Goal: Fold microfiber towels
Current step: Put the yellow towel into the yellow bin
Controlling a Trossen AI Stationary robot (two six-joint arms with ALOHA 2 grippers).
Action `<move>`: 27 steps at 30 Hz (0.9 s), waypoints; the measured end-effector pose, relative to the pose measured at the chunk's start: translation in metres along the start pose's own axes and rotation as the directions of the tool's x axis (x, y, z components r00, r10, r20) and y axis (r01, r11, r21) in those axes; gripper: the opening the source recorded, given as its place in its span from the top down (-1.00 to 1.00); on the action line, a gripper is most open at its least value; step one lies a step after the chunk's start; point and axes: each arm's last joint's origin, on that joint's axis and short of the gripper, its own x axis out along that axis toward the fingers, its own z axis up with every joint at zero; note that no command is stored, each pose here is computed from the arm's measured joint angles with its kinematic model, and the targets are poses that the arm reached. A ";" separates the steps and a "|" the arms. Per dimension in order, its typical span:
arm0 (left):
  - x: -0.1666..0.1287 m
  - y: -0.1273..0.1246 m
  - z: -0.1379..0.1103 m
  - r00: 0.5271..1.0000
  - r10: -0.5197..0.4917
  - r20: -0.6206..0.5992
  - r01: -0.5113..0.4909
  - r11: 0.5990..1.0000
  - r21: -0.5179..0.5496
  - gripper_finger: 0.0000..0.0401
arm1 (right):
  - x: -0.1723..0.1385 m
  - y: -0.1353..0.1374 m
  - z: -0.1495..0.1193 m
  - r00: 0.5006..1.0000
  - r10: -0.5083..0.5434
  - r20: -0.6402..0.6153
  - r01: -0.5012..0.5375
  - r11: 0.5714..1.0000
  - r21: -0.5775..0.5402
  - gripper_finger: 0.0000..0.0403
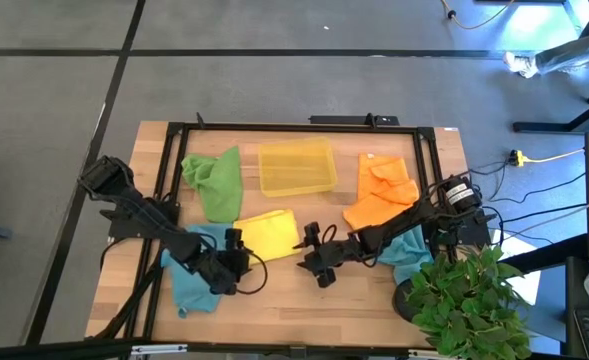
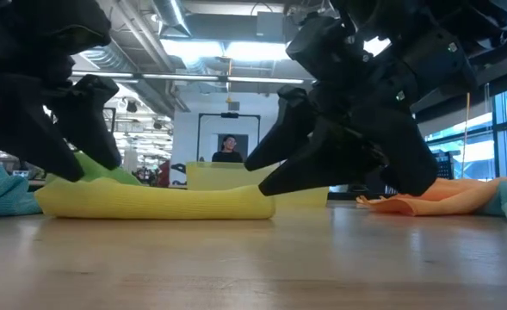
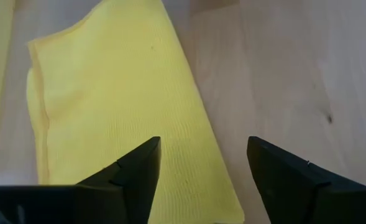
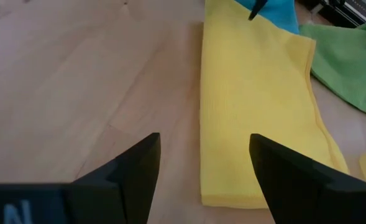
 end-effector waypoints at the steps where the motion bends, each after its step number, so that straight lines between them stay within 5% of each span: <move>1: -0.001 0.000 0.003 1.000 -0.006 -0.003 0.006 1.000 0.008 -0.21 | 0.000 0.000 0.000 1.000 -0.001 0.000 0.001 1.000 0.000 -0.23; 7: -0.012 -0.008 0.017 1.000 -0.020 -0.017 0.021 0.998 0.064 -0.38 | 0.000 0.000 0.000 1.000 0.007 0.004 -0.007 1.000 -0.001 -0.23; 18: 0.003 -0.023 -0.002 0.995 0.017 -0.099 -0.004 0.991 0.133 -0.39 | 0.008 0.005 -0.009 0.997 0.073 -0.012 -0.073 0.997 -0.007 -0.39; 27: 0.004 -0.024 -0.005 0.992 0.089 -0.086 -0.071 0.980 0.186 -0.42 | 0.008 0.001 -0.008 0.999 -0.026 -0.021 0.025 0.997 -0.072 -0.59</move>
